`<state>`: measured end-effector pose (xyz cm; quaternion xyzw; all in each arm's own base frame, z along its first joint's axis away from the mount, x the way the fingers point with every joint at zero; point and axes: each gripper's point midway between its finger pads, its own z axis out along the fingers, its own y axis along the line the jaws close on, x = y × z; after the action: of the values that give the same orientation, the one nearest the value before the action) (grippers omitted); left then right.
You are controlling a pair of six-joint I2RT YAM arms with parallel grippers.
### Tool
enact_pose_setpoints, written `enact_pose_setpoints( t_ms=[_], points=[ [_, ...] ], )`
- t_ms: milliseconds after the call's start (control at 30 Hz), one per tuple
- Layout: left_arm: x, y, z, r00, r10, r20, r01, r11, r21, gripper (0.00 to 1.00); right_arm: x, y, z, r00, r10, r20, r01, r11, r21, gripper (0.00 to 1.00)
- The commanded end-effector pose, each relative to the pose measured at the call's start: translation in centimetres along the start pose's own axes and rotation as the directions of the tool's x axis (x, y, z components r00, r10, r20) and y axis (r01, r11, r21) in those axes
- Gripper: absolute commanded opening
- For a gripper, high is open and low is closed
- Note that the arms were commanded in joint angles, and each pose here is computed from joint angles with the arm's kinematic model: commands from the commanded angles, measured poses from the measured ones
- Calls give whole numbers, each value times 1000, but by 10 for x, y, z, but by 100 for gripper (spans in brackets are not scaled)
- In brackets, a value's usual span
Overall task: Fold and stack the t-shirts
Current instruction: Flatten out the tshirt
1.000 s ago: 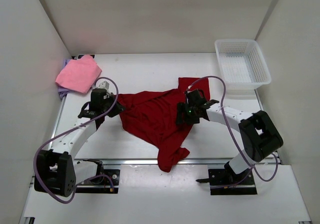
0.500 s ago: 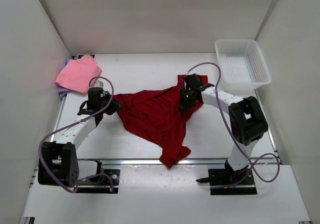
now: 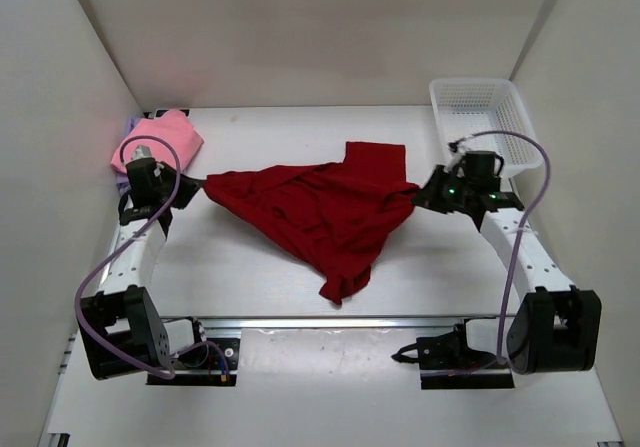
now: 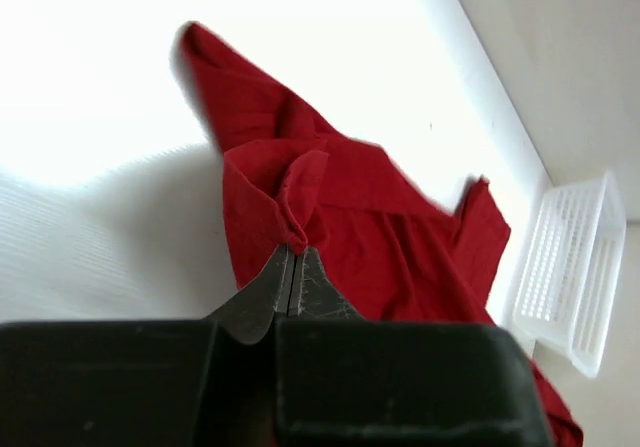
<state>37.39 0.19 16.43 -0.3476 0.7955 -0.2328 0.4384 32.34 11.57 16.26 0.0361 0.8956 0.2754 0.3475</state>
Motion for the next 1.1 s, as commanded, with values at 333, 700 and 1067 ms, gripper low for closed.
enact_pose_setpoints(
  t_ms=[333, 700, 1067],
  points=[
    [-17, -15, -29, 996, 50, 71, -51, 998, 20, 0, 28, -102, -32, 984, 178, 28, -180, 966, 183, 7],
    [53, -19, -21, 991, 119, -68, -114, 991, 67, 0, 84, 37, -9, 981, -124, -146, 132, 990, 43, 46],
    [89, -31, -18, 977, 178, -120, -163, 978, 128, 0, 179, 107, 33, 851, -379, -363, 387, 920, -53, 44]
  ],
)
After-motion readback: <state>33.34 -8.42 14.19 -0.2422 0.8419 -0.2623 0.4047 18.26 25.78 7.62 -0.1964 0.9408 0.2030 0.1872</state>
